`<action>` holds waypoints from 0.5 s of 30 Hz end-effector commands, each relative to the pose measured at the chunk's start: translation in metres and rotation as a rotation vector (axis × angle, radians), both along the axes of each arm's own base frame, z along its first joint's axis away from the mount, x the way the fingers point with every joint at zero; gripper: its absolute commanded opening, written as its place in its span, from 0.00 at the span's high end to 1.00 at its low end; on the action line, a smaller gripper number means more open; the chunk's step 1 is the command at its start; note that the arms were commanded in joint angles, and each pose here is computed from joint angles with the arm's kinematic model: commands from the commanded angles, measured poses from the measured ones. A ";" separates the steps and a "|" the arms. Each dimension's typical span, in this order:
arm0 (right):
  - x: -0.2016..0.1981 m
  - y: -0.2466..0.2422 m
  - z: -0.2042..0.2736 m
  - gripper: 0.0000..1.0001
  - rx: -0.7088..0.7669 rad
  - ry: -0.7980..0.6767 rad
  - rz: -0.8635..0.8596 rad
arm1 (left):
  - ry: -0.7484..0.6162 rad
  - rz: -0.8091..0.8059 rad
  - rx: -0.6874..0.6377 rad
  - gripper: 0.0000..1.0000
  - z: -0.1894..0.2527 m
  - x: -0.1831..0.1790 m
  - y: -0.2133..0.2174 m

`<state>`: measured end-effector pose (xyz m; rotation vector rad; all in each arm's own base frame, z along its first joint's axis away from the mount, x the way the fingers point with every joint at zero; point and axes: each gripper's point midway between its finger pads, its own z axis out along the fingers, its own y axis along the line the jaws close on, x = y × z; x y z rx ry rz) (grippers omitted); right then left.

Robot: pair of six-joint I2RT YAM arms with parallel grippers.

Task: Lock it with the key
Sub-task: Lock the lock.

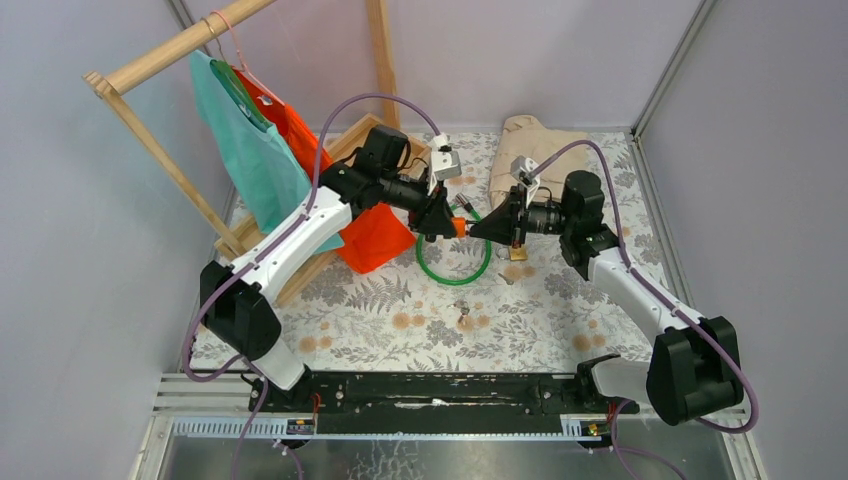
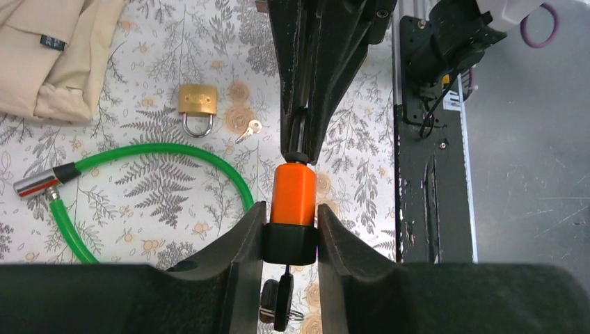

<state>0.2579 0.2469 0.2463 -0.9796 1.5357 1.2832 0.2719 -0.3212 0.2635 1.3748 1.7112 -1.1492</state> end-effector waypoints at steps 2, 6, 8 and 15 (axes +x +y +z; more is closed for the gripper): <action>-0.014 0.000 0.012 1.00 0.044 0.054 0.065 | -0.209 -0.006 -0.188 0.65 0.053 0.021 -0.007; -0.013 -0.002 0.016 1.00 0.054 0.051 0.067 | -0.196 0.004 -0.205 0.57 0.051 0.021 -0.003; -0.013 -0.003 0.017 1.00 0.057 0.055 0.066 | -0.183 0.009 -0.210 0.53 0.048 0.022 -0.001; -0.011 -0.007 0.023 1.00 0.068 0.050 0.058 | -0.166 0.014 -0.221 0.42 0.042 0.025 0.004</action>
